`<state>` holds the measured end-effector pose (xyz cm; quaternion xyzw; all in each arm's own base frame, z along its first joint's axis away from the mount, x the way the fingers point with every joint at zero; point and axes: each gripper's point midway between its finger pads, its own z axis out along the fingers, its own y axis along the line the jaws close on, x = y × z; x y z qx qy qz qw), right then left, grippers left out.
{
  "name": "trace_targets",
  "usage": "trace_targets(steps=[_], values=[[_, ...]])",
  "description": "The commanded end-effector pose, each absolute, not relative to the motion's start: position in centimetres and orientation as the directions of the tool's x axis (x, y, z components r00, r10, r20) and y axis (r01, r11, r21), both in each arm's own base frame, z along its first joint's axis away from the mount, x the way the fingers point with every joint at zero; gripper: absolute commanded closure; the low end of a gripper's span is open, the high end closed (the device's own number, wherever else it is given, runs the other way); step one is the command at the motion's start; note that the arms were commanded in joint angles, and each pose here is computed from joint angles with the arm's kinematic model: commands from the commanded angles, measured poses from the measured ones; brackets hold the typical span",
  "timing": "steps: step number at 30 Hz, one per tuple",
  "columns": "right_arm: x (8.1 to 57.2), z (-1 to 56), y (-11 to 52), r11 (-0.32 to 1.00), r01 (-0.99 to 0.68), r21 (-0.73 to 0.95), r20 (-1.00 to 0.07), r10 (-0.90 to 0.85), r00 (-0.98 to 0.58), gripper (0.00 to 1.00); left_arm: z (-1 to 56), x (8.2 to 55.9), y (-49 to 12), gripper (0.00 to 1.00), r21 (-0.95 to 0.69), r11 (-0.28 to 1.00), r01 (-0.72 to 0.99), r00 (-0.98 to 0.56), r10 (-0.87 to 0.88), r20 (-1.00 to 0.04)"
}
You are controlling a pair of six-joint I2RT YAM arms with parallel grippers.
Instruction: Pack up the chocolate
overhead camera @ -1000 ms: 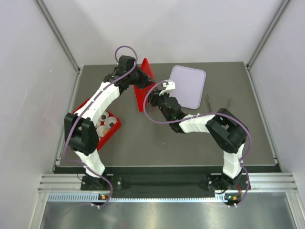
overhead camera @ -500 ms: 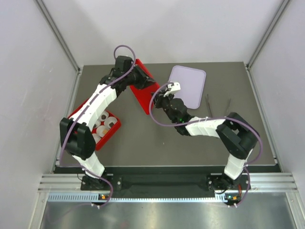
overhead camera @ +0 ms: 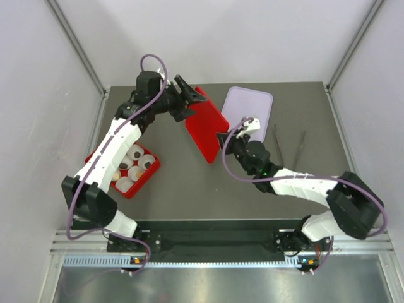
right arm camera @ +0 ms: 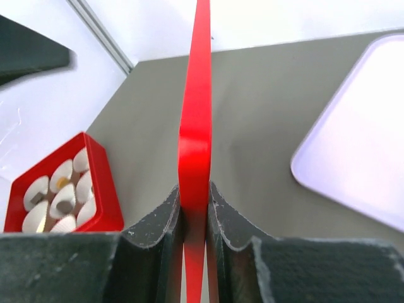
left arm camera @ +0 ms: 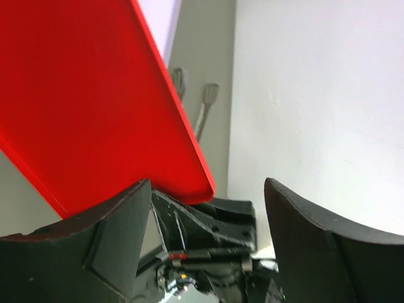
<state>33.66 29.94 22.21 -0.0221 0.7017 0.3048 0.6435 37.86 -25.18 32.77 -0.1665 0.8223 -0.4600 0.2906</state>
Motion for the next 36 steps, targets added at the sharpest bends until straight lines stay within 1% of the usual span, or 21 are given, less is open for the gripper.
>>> trace_targets(steps=[1,2,4,6,8,11,12,14,15,16,17,18,19,21,22,24,28,30,31,34,36], values=[[31.9,24.9,28.5,0.785,-0.421,0.455,-0.888,0.437,-0.145,1.00,36.2,34.6,-25.1,0.21,-0.882,0.464,0.079,-0.787,-0.515,-0.341],[31.5,26.0,28.0,0.782,-0.424,0.458,-0.885,0.448,-0.129,1.00,36.2,34.3,-25.2,0.20,-0.888,0.450,0.090,-0.792,-0.508,-0.338],[31.3,25.8,27.1,0.807,-0.397,0.437,-0.897,0.421,-0.132,1.00,37.2,32.8,-25.5,0.16,-0.897,0.422,0.129,-0.812,-0.475,-0.340],[30.8,26.6,26.1,0.816,-0.390,0.426,-0.902,0.416,-0.115,1.00,37.9,31.6,-25.4,0.14,-0.889,0.422,0.178,-0.814,-0.445,-0.374],[30.0,27.1,25.1,0.819,-0.386,0.424,-0.903,0.414,-0.112,1.00,37.7,30.9,-24.8,0.13,-0.874,0.450,0.185,-0.810,-0.434,-0.395],[29.2,27.4,23.3,0.834,-0.354,0.424,-0.904,0.415,-0.104,1.00,36.5,30.4,-22.9,0.13,-0.817,0.557,0.150,-0.781,-0.439,-0.443],[29.0,27.5,23.0,0.835,-0.353,0.422,-0.905,0.412,-0.106,1.00,35.9,29.8,-21.8,0.13,-0.791,0.599,0.126,-0.773,-0.441,-0.457],[28.3,27.6,22.3,0.841,-0.348,0.415,-0.909,0.400,-0.118,1.00,34.7,29.8,-19.8,0.16,-0.746,0.663,0.058,-0.739,-0.474,-0.479],[28.2,27.7,22.1,0.844,-0.344,0.411,-0.911,0.394,-0.122,1.00,34.3,30.4,-17.6,0.16,-0.700,0.714,-0.006,-0.671,-0.522,-0.527],[27.9,28.1,21.7,0.843,-0.345,0.412,-0.911,0.396,-0.120,1.00,33.3,30.0,-16.2,0.17,-0.670,0.739,-0.069,-0.656,-0.539,-0.528],[27.7,27.6,21.5,0.851,-0.337,0.402,-0.916,0.377,-0.139,1.00,32.7,29.9,-14.3,0.17,-0.651,0.746,-0.141,-0.613,-0.582,-0.535],[27.5,27.5,21.3,0.854,-0.339,0.395,-0.919,0.369,-0.140,1.00,32.1,30.3,-11.9,0.17,-0.603,0.764,-0.229,-0.540,-0.615,-0.575],[27.3,27.4,21.0,0.855,-0.341,0.390,-0.921,0.364,-0.139,1.00,31.4,29.8,-10.4,0.17,-0.569,0.771,-0.286,-0.516,-0.624,-0.586],[26.5,27.4,20.3,0.851,-0.350,0.392,-0.920,0.370,-0.130,1.00,30.4,29.2,-6.9,0.17,-0.525,0.755,-0.393,-0.432,-0.656,-0.619],[26.1,28.0,19.9,0.843,-0.359,0.401,-0.915,0.386,-0.115,1.00,29.3,28.8,-5.5,0.17,-0.503,0.742,-0.443,-0.414,-0.668,-0.619],[25.7,27.9,19.4,0.843,-0.360,0.400,-0.915,0.387,-0.110,1.00,29.0,28.0,-3.4,0.17,-0.492,0.705,-0.512,-0.335,-0.690,-0.641],[25.3,29.2,19.3,0.839,-0.386,0.384,-0.921,0.377,-0.096,1.00,27.1,26.5,-0.5,0.17,-0.439,0.648,-0.623,-0.271,-0.705,-0.655],[25.1,30.2,19.7,0.830,-0.412,0.375,-0.923,0.374,-0.088,1.00,26.3,25.3,1.2,0.16,-0.392,0.600,-0.697,-0.243,-0.712,-0.659],[25.2,30.4,19.8,0.828,-0.416,0.376,-0.923,0.375,-0.087,1.00,26.2,25.0,2.7,0.16,-0.370,0.565,-0.738,-0.200,-0.706,-0.679],[25.3,30.7,20.5,0.812,-0.433,0.391,-0.916,0.388,-0.099,1.00,25.9,24.6,4.4,0.16,-0.368,0.504,-0.782,-0.142,-0.717,-0.682],[25.3,31.4,21.2,0.801,-0.453,0.393,-0.915,0.389,-0.106,1.00,25.4,24.6,4.8,0.14,-0.364,0.485,-0.795,-0.141,-0.731,-0.667]])
